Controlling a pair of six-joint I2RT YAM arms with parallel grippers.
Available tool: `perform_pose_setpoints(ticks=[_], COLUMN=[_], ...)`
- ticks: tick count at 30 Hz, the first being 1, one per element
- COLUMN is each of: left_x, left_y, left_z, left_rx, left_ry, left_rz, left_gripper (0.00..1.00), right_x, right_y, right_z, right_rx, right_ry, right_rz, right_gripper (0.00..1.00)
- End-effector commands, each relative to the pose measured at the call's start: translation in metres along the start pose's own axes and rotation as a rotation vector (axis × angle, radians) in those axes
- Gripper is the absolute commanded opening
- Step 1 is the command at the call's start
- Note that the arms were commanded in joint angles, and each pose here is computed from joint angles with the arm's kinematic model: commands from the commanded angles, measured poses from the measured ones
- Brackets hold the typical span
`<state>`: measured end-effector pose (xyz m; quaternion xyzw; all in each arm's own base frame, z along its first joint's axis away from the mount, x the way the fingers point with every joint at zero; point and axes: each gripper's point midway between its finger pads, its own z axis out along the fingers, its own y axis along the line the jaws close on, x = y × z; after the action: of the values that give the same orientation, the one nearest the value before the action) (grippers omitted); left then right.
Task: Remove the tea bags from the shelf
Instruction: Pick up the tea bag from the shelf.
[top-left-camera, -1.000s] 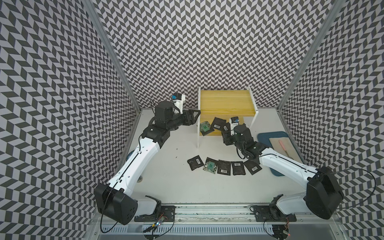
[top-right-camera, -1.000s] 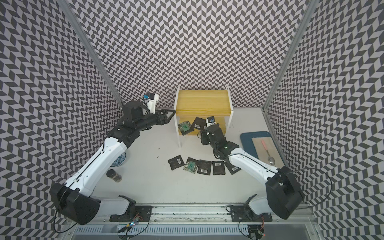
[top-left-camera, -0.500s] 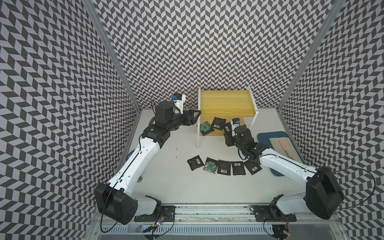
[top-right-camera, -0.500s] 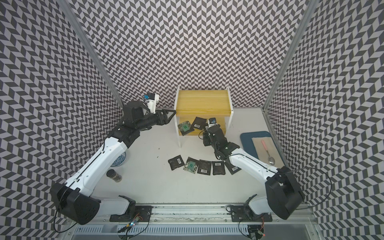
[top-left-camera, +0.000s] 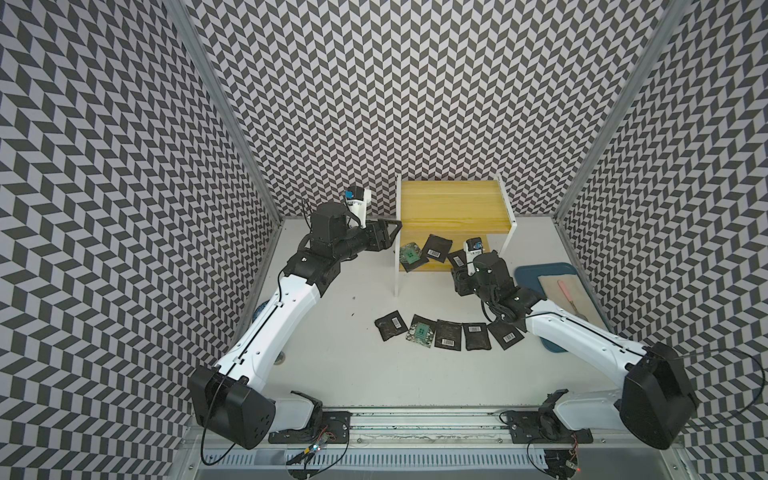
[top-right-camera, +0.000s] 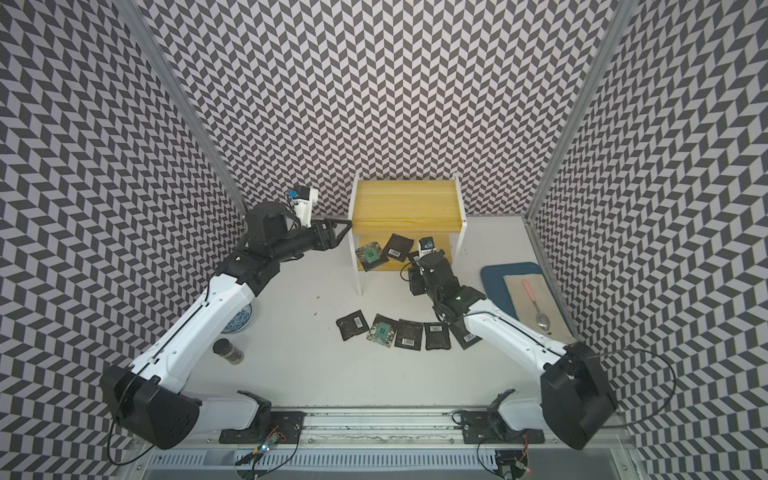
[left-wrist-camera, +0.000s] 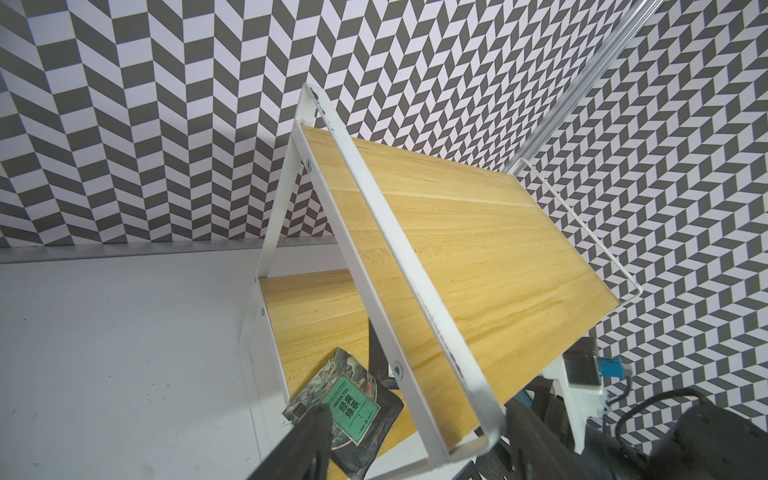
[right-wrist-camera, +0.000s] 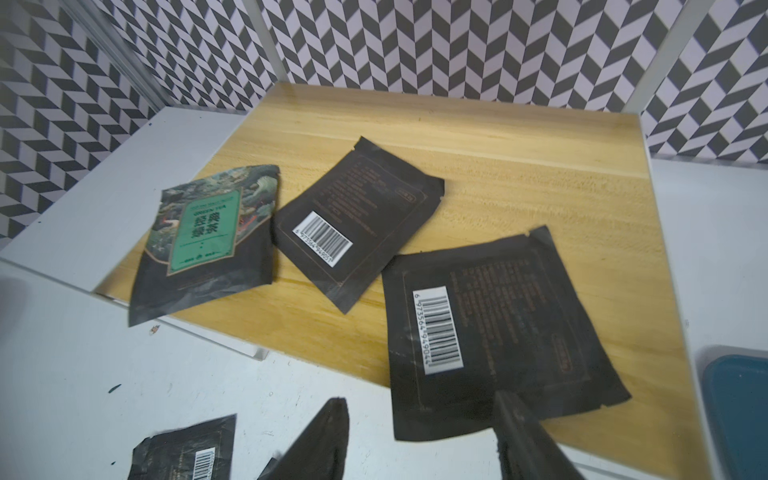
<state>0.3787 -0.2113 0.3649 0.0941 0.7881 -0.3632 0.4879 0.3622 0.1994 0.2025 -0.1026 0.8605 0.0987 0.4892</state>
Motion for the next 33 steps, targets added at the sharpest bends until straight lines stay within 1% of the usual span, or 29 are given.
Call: perform_pose_setpoints(ticks=[1, 4, 8, 10, 13, 17, 19, 20, 23, 29, 33], left_x=[-0.002, -0.002, -0.003, -0.003, -0.002, 0.0, -0.001, -0.001, 0.0, 0.001, 0.001], left_y=[0.0, 0.0, 0.0, -0.001, 0.0, 0.0, 0.0, 0.0, 0.001, 0.002, 0.002], left_z=[-0.003, -0.004, -0.004, -0.004, -0.004, -0.002, -0.003, -0.003, -0.004, -0.002, -0.001], left_rx=[-0.001, 0.001, 0.003, 0.006, 0.006, 0.01, 0.007, 0.004, -0.001, 0.001, 0.001], left_ry=[-0.017, -0.018, -0.02, -0.02, -0.018, -0.013, -0.014, -0.015, -0.014, -0.011, -0.011], left_rz=[0.019, 0.02, 0.02, 0.02, 0.017, 0.014, 0.015, 0.016, 0.016, 0.014, 0.015], left_gripper=[0.69, 0.69, 0.69, 0.69, 0.69, 0.69, 0.69, 0.69, 0.69, 0.68, 0.68], right_x=[-0.024, -0.028, -0.023, -0.023, -0.026, -0.02, -0.017, -0.017, -0.017, -0.021, -0.015], right_y=[0.006, 0.008, 0.01, 0.008, 0.001, 0.01, 0.012, 0.012, 0.009, 0.004, -0.001], right_z=[-0.018, -0.023, -0.021, -0.02, -0.017, -0.006, -0.002, -0.001, -0.003, -0.003, 0.005], right_rx=[-0.049, -0.065, -0.076, -0.061, -0.018, -0.05, -0.046, -0.046, -0.022, 0.007, 0.047], right_ry=[-0.084, -0.094, -0.104, -0.105, -0.121, -0.076, -0.043, -0.041, -0.061, -0.091, -0.052], right_rz=[-0.022, -0.043, -0.105, -0.119, -0.103, -0.141, -0.152, -0.165, -0.191, -0.237, -0.266], right_gripper=[0.61, 0.62, 0.66, 0.66, 0.67, 0.68, 0.71, 0.71, 0.78, 0.8, 0.8])
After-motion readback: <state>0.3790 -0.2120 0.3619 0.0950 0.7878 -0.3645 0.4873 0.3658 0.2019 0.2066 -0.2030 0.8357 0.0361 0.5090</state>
